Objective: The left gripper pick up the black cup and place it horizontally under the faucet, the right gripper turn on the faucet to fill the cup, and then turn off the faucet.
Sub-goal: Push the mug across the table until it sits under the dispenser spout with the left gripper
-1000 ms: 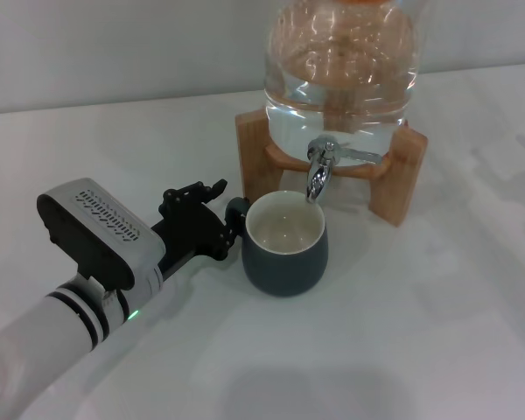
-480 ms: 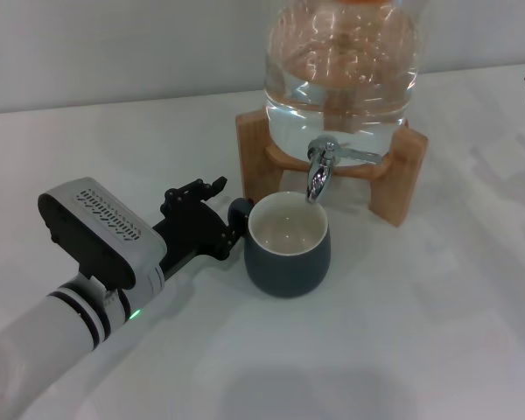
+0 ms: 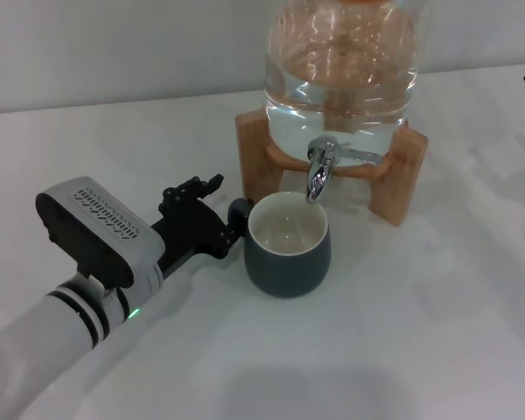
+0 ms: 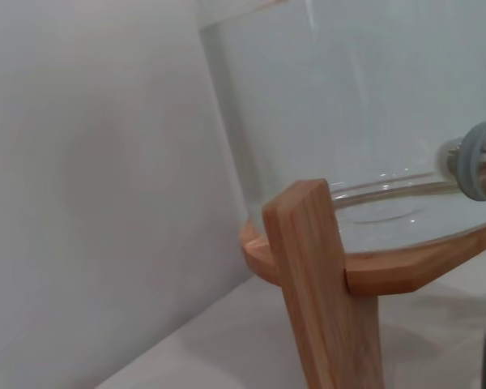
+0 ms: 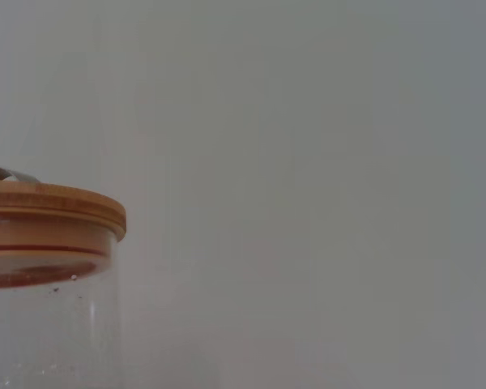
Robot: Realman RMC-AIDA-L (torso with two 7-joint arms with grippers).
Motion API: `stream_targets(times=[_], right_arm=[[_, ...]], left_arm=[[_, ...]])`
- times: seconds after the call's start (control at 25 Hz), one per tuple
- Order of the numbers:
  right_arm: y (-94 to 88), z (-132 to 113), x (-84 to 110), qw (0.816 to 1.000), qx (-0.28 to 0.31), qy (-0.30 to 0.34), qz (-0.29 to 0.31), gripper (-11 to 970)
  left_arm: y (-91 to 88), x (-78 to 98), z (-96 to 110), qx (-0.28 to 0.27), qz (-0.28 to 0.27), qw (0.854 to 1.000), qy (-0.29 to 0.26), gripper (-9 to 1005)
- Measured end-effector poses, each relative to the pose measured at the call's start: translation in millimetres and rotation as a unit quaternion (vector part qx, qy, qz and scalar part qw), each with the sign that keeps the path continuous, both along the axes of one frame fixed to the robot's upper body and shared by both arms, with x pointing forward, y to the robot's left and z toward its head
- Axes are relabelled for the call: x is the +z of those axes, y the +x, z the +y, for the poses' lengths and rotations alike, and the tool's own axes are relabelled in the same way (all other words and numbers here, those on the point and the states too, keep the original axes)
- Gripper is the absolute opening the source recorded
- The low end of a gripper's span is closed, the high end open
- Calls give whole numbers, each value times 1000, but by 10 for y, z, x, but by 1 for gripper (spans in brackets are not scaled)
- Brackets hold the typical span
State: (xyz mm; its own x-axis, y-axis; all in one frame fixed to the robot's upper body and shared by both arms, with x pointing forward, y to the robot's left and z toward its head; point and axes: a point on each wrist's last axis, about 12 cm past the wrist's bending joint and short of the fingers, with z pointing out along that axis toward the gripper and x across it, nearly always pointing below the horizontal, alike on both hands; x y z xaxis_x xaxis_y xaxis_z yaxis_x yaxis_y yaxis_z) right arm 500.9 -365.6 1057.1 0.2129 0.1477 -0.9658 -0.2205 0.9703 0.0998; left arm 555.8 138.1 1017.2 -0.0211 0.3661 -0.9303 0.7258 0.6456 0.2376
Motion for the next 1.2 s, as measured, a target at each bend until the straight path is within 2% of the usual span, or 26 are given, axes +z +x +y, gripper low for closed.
stream_targets(times=[0.2, 0.44, 0.96, 1.2], right_arm=[[0, 1, -1, 1000, 0, 0, 0, 864], [9, 17, -1, 1000, 5, -1, 1, 864], [18, 21, 1, 1000, 5, -2, 1, 864], [22, 24, 3, 1000, 6, -2, 1, 864]], left_arm=[[6, 2, 9, 1, 0, 1000, 0, 488], [16, 8, 8, 1, -1, 1000, 1, 580], [72, 50, 5, 9, -6, 1000, -5, 592], [69, 46, 2, 6, -7, 1000, -1, 686]])
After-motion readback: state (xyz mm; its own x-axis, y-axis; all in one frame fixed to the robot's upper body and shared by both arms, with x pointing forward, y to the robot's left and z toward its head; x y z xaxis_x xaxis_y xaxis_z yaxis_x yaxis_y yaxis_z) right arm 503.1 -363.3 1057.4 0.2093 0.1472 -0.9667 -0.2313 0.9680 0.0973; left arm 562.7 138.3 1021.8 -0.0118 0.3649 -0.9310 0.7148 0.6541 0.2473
